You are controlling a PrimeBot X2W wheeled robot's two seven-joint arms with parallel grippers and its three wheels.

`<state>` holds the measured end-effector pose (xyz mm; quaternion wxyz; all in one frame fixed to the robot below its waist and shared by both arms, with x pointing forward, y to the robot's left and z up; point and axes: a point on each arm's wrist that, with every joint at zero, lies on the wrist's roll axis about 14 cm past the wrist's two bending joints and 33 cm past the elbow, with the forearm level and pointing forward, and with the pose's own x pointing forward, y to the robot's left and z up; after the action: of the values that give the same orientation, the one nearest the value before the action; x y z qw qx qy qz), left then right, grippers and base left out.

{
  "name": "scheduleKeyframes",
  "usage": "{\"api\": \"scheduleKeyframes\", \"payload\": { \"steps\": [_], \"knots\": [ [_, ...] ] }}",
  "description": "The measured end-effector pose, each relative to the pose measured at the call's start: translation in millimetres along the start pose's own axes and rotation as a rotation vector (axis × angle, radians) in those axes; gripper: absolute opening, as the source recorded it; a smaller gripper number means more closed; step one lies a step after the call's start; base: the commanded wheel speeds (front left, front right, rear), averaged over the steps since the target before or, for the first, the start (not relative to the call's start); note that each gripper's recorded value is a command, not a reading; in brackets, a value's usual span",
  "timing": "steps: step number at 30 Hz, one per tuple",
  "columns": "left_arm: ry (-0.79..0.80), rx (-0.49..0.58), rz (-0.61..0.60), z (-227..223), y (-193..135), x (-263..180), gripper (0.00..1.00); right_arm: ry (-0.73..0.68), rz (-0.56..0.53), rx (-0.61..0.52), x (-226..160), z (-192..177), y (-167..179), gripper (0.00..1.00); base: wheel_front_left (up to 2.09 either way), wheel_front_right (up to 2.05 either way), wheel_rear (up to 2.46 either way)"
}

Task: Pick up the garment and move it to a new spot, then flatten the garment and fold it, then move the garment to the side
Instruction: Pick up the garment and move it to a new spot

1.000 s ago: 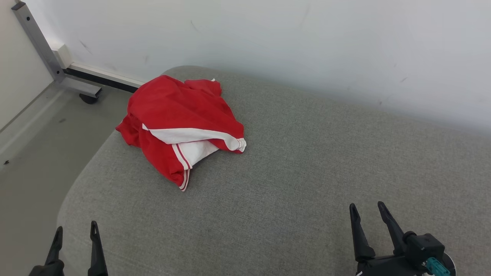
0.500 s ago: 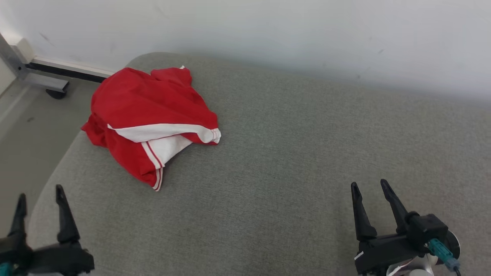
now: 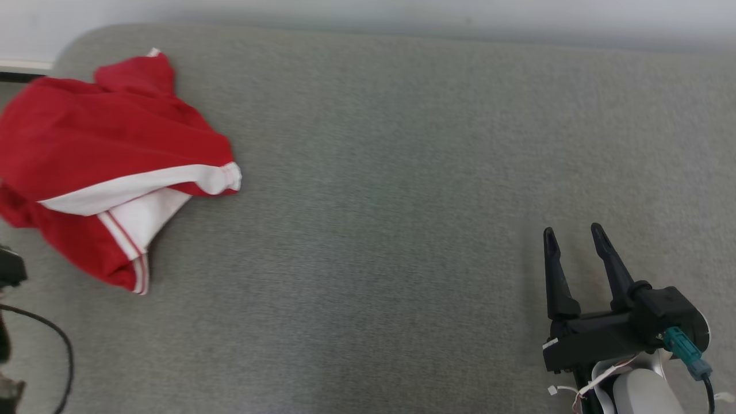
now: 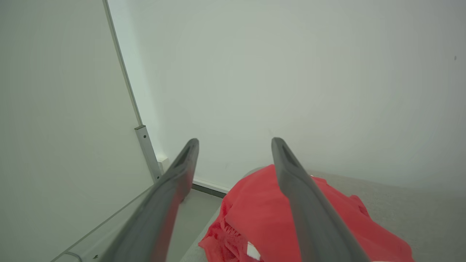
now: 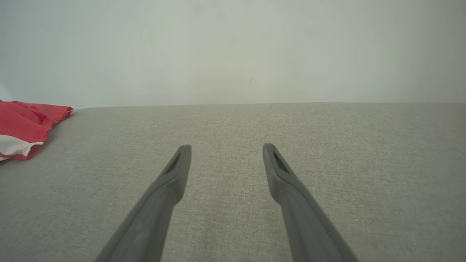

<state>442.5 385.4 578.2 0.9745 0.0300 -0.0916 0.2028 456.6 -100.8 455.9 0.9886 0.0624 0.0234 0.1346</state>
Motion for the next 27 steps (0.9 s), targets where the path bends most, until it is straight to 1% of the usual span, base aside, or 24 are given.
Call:
{"api": "scheduleKeyframes", "payload": {
  "steps": [5, 6, 11, 12, 14, 17, 19, 23, 24, 26, 27],
  "knots": [
    [0.097, 0.006, -0.043, -31.1, -17.7, 29.8, 1.0, 0.027, -0.059, 0.0, -4.1, -12.6, -22.6, 1.0, 0.0, 0.0, 0.0],
    [0.118, -0.007, -0.051, -38.0, -21.7, 34.2, 1.0, 0.031, -0.07, 0.0, -4.9, -14.6, -26.7, 1.0, 0.0, 0.0, 0.0],
    [0.274, -0.012, -0.052, -83.7, -28.2, 44.8, 1.0, 0.05, -0.107, -0.004, -8.1, -22.7, -41.3, 1.0, 0.0, 0.0, 0.0],
    [0.317, -0.006, -0.054, -94.6, -28.7, 44.6, 1.0, 0.053, -0.113, -0.005, -9.0, -23.9, -43.6, 1.0, 0.0, 0.0, 0.0],
    [0.366, -0.034, -0.043, -110.2, -29.8, 44.1, 1.0, 0.06, -0.124, -0.007, -11.5, -26.5, -47.7, 1.0, 0.0, 0.0, 0.0],
    [0.486, -0.044, -0.039, -139.9, -31.6, 35.2, 1.0, 0.068, -0.141, -0.009, -15.3, -29.4, -53.3, 1.0, 0.0, 0.0, 0.0],
    [0.547, -0.046, -0.054, -154.3, -37.0, 29.1, 1.0, 0.071, -0.147, -0.011, -16.9, -30.1, -55.4, 1.0, 0.0, 0.0, 0.0],
    [0.622, -0.055, -0.081, -171.0, -48.2, 18.0, 1.0, 0.071, -0.153, -0.013, -19.6, -28.8, -57.2, 1.0, 0.0, 0.0, 0.0],
    [0.643, -0.053, -0.082, -175.0, -48.6, 14.4, 0.56, 0.069, -0.154, -0.014, -20.1, -27.9, -57.3, 1.0, 0.0, 0.0, 0.0],
    [0.659, -0.05, -0.082, -178.7, -49.2, 10.5, 0.0, 0.064, -0.154, -0.017, -20.9, -25.4, -57.4, 1.0, 0.0, 0.0, 0.0],
    [0.655, -0.049, -0.081, -178.4, -49.5, 10.1, 0.0, 0.061, -0.155, -0.018, -21.3, -24.1, -57.3, 1.0, 0.0, 0.0, 0.0]
  ]
}}
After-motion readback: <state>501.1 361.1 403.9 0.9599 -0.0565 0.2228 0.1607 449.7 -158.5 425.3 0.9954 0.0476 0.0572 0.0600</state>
